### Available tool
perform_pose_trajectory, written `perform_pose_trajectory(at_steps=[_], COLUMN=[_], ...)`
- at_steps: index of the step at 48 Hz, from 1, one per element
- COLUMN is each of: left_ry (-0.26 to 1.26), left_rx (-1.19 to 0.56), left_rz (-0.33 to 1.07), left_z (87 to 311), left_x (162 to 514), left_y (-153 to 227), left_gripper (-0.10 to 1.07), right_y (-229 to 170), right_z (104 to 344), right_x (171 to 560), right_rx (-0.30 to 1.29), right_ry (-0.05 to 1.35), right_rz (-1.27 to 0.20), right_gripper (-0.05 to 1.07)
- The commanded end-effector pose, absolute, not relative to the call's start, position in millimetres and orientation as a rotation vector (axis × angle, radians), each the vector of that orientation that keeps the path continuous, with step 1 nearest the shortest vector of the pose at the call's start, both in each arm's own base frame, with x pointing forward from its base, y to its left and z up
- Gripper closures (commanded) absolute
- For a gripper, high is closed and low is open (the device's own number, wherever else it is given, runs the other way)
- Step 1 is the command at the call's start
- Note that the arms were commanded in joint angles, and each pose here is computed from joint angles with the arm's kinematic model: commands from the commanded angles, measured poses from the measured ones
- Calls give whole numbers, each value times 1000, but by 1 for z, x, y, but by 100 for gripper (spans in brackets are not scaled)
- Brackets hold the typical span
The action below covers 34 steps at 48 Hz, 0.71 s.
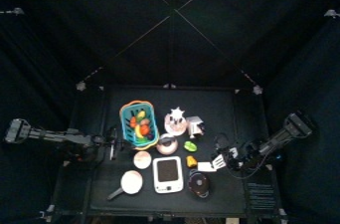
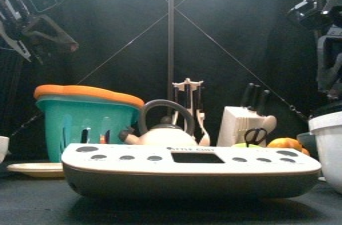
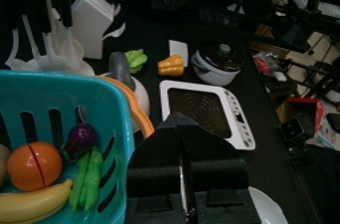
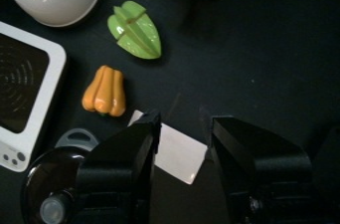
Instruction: Grab starfruit
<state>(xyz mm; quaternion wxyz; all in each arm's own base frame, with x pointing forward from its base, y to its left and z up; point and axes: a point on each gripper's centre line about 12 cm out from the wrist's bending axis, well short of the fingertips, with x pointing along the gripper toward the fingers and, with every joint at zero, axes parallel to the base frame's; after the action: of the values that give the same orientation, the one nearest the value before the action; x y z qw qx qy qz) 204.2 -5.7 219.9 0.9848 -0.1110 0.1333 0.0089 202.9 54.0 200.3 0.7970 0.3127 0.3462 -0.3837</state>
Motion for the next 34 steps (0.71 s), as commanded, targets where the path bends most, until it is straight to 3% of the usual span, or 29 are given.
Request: perform_pose_trajectory(at_steps=[1, 7, 15, 26, 34], left_ry=[249, 250, 251, 257, 255], left_rx=[-224, -225, -226, -225, -224], left_rz=[18, 17, 20, 21, 20], left_z=[226, 226, 226, 223, 224], left_x=[207, 207, 207, 206, 206], left_y=[-5, -6, -5, -5, -5], left_gripper=[100, 100, 100, 100, 100], right_y=[54, 55, 47, 39, 40], right_z=[206, 208, 204, 179, 164], right_x=[213, 235, 257, 273, 279], right_rx=[636, 522, 393, 310, 294], right_ry=[689, 608, 555, 603, 645], right_rz=[-770, -667, -651, -704, -704], right_gripper=[28, 28, 27, 23, 11])
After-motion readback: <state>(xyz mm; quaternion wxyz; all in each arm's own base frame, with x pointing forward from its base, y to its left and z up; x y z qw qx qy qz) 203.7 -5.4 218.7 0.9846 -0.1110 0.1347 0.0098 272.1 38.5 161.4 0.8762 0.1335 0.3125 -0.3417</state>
